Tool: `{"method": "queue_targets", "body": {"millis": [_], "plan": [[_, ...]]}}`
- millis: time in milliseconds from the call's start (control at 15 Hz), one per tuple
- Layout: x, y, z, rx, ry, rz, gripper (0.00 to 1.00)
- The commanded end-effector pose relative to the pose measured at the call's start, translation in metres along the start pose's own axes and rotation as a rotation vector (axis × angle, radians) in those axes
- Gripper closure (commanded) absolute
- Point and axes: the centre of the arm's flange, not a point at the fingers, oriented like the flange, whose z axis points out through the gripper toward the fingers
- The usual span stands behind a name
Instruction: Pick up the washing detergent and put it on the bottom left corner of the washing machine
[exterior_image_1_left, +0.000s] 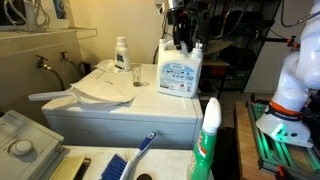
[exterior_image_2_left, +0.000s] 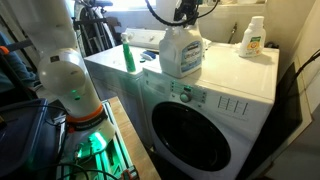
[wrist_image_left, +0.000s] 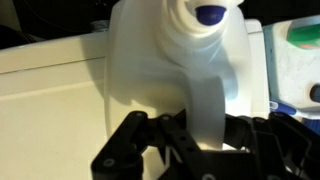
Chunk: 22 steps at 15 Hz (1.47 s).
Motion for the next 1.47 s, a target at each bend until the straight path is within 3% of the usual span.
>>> {"method": "queue_targets", "body": {"millis": [0, 467, 733, 800, 867, 1000, 1400], "plan": [[-0.036, -0.035, -0.040, 0.012, 0.008, -0.133, 1.00], [-0.017, -0.122, -0.036, -0.008, 0.056, -0.187, 1.00], [-0.009, -0.147, -0.040, -0.012, 0.100, -0.186, 1.00], [-0.004, -0.146, -0.041, -0.015, 0.119, -0.169, 0.75], [0.000, -0.143, -0.042, -0.011, 0.130, -0.152, 0.74], [0.006, -0.130, -0.048, -0.002, 0.141, -0.111, 0.60], [-0.018, -0.080, -0.101, 0.044, 0.095, -0.047, 0.14]]}}
